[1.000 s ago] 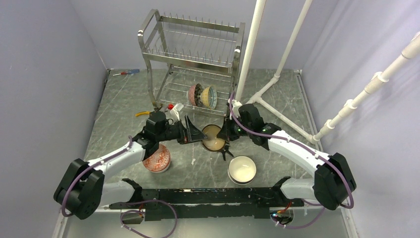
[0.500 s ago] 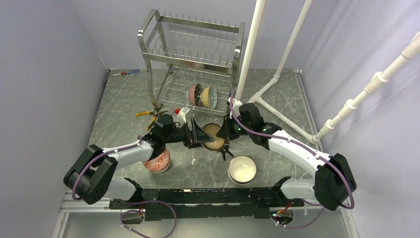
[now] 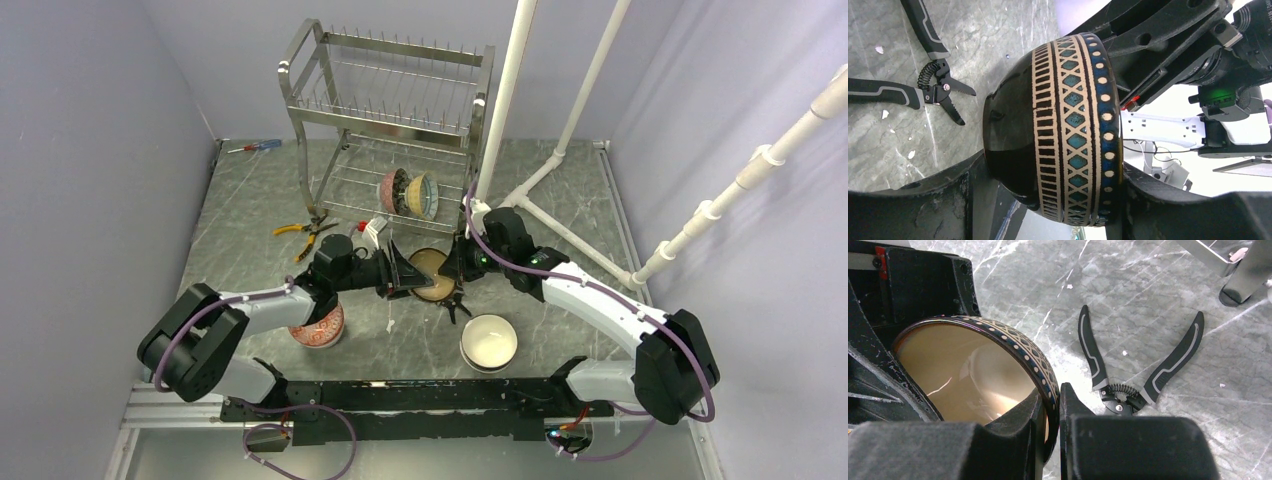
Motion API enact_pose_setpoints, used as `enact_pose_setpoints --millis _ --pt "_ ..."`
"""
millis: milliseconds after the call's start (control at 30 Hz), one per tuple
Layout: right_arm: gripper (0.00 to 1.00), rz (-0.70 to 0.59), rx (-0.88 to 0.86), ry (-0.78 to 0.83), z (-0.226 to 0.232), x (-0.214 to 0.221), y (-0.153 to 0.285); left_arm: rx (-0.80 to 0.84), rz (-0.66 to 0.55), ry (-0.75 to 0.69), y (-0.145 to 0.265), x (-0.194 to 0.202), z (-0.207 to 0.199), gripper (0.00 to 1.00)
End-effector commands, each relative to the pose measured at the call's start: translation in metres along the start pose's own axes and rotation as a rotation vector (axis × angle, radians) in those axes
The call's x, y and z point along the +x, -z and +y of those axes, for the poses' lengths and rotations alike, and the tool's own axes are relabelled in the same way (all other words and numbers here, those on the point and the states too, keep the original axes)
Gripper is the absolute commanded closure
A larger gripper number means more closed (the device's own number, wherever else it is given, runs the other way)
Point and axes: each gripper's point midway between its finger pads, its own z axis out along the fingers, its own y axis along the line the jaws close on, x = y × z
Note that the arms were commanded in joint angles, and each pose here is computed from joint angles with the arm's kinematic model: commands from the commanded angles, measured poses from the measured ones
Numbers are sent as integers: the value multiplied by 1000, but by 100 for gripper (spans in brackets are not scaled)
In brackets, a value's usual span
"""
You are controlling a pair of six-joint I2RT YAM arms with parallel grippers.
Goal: Load the bowls into the dish rack
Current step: Place the bowl in the dish rack.
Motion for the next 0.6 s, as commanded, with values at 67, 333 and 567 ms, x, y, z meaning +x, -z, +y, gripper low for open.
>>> enact_pose_setpoints --millis 67,333,567 --pt "100 -142 -84 44 28 -48 11 88 -12 -32 -3 -5 -17 51" --pt "64 -145 -89 32 29 -47 11 77 -2 -68 -6 -8 -19 58" --pt "16 -173 -83 18 27 -50 17 11 -15 -134 -3 -15 -20 58"
